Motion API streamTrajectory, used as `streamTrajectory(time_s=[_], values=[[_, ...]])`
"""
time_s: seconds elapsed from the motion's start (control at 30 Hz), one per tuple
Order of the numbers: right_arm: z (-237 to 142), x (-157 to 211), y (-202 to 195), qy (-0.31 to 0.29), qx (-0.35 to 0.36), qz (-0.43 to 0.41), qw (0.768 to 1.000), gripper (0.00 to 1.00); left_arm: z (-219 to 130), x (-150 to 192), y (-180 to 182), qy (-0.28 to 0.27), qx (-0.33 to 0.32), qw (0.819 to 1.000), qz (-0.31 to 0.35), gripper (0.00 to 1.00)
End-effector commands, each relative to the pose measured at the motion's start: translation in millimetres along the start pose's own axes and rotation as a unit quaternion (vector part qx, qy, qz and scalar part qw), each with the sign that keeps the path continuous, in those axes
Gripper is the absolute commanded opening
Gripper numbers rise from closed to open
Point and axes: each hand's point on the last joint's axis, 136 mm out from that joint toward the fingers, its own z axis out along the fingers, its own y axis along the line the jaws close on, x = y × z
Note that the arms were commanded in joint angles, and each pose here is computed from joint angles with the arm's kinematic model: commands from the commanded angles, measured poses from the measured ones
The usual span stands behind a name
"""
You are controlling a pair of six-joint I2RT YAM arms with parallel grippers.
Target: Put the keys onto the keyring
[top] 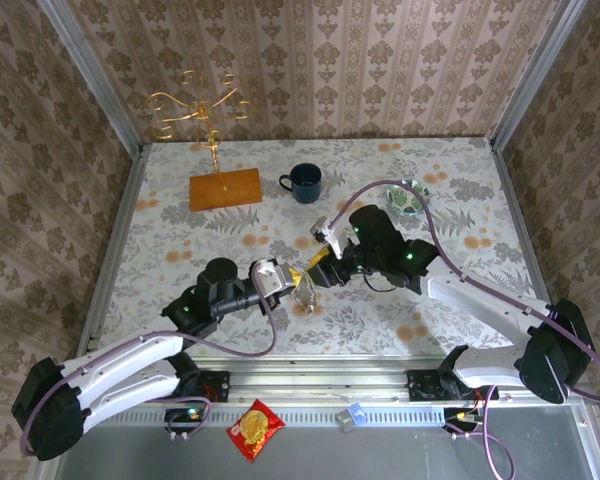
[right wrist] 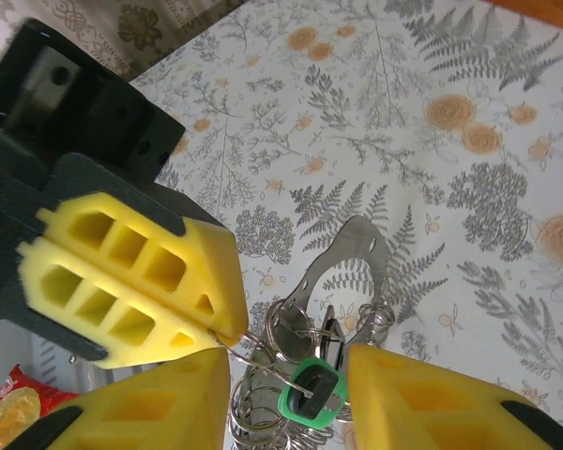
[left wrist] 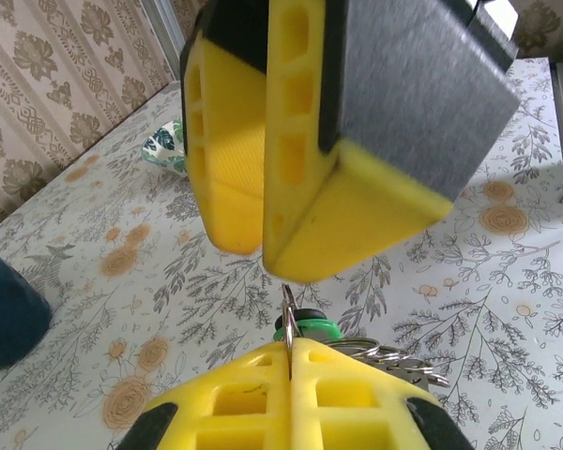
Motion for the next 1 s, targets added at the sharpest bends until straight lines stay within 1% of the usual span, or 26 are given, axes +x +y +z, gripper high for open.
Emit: streamTrajectory(time_s=[0.0,0.03,0.17,0.27,0.43,0.57,0.7,0.97], values=[[-17.6,-12.5,3.8,-0.045,0.007,-0.068,0.997,0.40,-3.8,-19.0,2.0,-0.043,-0.009,0.999,-0.004,0.00],[-18.7,-9.1,2.3,-0.056,0.014,-0.092,0.994,0.41,-4.2,-19.5,1.8,-0.047,-0.009,0.999,-0.005,0.00],[-20.5,-1.4,18.3,-0.103,-0.017,-0.226,0.969,0.43,-5.1,-20.4,0.9,-0.061,-0.009,0.998,-0.007,0.00],[-15.7,1.1,18.0,-0.105,-0.019,-0.266,0.958,0.42,-5.4,-20.5,-0.8,-0.067,-0.005,0.998,-0.008,0.00],[-5.8,0.0,15.5,-0.096,-0.026,-0.290,0.952,0.40,-5.7,-19.8,-3.6,-0.074,0.000,0.997,-0.002,0.00],[0.1,0.9,20.7,-0.094,-0.052,-0.290,0.951,0.37,-5.5,-19.6,-4.7,-0.074,0.003,0.997,0.002,0.00],[4.7,4.0,18.9,-0.084,-0.056,-0.291,0.952,0.35,-5.1,-19.7,-5.3,-0.075,0.005,0.997,0.003,0.00],[8.7,-2.2,21.0,-0.095,-0.065,-0.286,0.951,0.29,-5.2,-20.3,-6.8,-0.078,0.009,0.997,0.003,0.00]])
